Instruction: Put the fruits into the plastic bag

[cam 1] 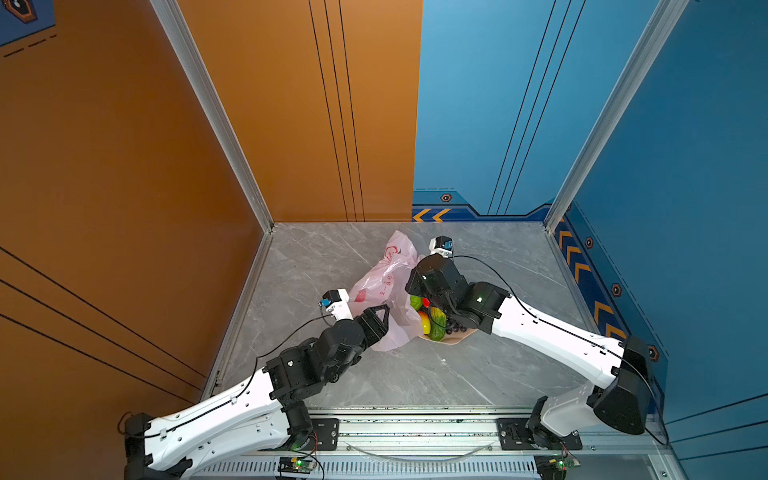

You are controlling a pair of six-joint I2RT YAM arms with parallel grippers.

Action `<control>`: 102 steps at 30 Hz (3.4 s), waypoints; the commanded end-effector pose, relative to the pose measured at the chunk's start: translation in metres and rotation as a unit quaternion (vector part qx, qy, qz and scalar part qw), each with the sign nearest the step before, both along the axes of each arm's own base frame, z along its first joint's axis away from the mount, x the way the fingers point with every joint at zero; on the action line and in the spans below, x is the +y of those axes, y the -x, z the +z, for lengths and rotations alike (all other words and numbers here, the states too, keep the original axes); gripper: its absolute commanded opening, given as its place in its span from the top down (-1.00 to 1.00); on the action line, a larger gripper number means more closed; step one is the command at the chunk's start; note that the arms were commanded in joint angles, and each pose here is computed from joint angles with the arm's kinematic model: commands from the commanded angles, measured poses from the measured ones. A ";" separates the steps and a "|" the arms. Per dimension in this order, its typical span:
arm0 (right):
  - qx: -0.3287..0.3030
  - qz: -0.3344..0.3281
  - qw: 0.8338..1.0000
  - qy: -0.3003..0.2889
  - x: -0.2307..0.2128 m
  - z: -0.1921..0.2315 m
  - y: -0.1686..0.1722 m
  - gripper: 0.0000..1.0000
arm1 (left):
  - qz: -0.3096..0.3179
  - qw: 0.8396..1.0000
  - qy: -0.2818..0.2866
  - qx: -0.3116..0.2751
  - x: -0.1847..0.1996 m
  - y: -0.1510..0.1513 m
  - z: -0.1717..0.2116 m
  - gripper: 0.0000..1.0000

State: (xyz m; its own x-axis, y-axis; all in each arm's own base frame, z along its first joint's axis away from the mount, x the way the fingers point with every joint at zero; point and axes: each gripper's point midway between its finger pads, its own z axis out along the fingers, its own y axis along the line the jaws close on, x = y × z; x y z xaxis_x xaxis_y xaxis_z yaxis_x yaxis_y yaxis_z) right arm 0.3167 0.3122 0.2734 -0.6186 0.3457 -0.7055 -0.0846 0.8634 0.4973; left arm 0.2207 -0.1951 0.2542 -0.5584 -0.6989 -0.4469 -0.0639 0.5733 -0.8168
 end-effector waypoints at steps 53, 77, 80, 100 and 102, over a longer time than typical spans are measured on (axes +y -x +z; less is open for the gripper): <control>0.124 0.358 0.925 0.028 0.007 -0.044 0.052 -1.00 | -0.124 0.976 -0.166 0.068 0.082 0.028 0.022 1.00; 0.115 0.363 0.925 0.012 0.008 -0.073 0.028 -0.45 | -0.117 0.981 -0.135 0.077 0.085 0.023 0.029 1.00; 0.111 0.357 0.927 0.009 0.005 -0.069 0.027 -0.11 | -0.116 0.981 -0.133 0.077 0.085 0.022 0.030 1.00; 0.074 0.176 0.979 0.066 -0.042 -0.004 -0.038 1.00 | -0.096 0.976 -0.180 0.073 0.101 -0.039 0.066 1.00; 0.025 0.184 0.981 0.058 -0.012 0.059 -0.077 1.00 | -0.102 0.978 -0.182 0.026 0.096 -0.087 0.127 1.00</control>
State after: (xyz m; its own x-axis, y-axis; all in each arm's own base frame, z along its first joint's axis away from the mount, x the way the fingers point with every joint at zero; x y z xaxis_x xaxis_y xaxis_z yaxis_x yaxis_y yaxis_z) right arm 0.3485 0.2819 0.2877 -0.7741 -0.0304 -0.6324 -0.3865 0.8137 0.4341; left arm 0.2505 -0.0892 0.3188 -0.7581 -0.4202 -0.4987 -0.0994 0.8302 -0.5485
